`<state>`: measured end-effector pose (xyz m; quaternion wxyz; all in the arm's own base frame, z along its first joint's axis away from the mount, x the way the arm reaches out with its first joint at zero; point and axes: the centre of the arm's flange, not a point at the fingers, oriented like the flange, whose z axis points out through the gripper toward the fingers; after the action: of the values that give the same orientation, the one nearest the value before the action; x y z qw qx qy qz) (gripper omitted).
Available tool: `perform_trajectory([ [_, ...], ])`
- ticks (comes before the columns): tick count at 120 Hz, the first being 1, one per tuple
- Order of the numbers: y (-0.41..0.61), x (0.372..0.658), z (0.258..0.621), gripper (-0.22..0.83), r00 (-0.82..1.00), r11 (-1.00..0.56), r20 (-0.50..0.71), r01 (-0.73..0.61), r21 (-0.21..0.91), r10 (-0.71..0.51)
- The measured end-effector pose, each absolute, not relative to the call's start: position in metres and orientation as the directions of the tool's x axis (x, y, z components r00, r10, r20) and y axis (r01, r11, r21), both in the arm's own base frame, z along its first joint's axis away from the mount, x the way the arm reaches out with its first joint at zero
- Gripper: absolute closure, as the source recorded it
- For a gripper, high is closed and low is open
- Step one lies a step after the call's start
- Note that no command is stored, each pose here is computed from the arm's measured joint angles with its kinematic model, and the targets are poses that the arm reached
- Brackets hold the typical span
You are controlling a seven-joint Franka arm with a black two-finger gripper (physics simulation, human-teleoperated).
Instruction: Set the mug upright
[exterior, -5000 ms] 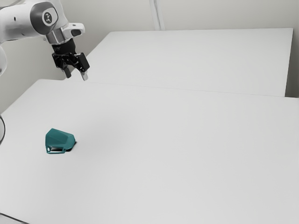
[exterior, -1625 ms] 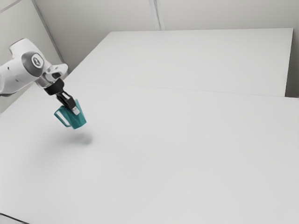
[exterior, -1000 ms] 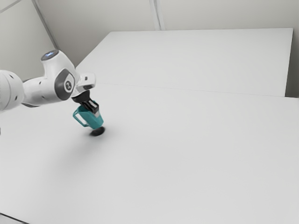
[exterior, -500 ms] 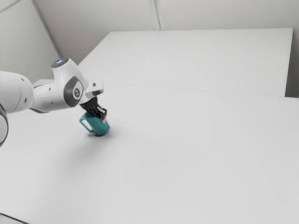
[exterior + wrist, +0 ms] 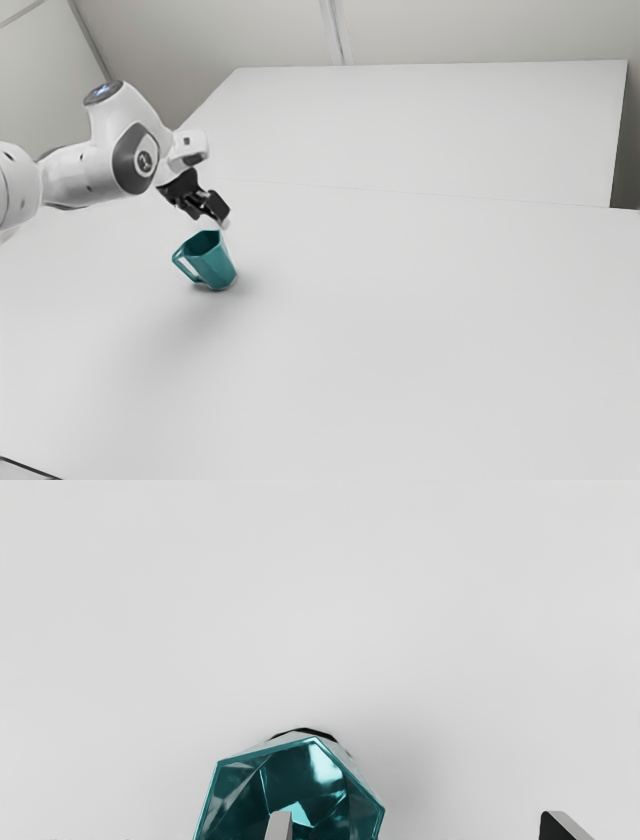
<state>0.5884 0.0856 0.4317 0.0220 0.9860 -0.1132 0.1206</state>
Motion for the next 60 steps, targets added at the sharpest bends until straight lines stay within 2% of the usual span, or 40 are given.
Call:
perform_trajectory([
  [35, 0.082, 0.603, 0.551, 0.02, 0.949, -0.969, 0.199, -0.249, 0.002, -0.244],
  [48, 0.082, 0.599, 0.584, 0.01, 0.954, -0.969, 0.172, -0.248, -0.004, -0.245],
  [60, 0.082, 0.591, 0.597, 0.01, 0.961, -0.970, 0.136, -0.243, 0.005, -0.240],
])
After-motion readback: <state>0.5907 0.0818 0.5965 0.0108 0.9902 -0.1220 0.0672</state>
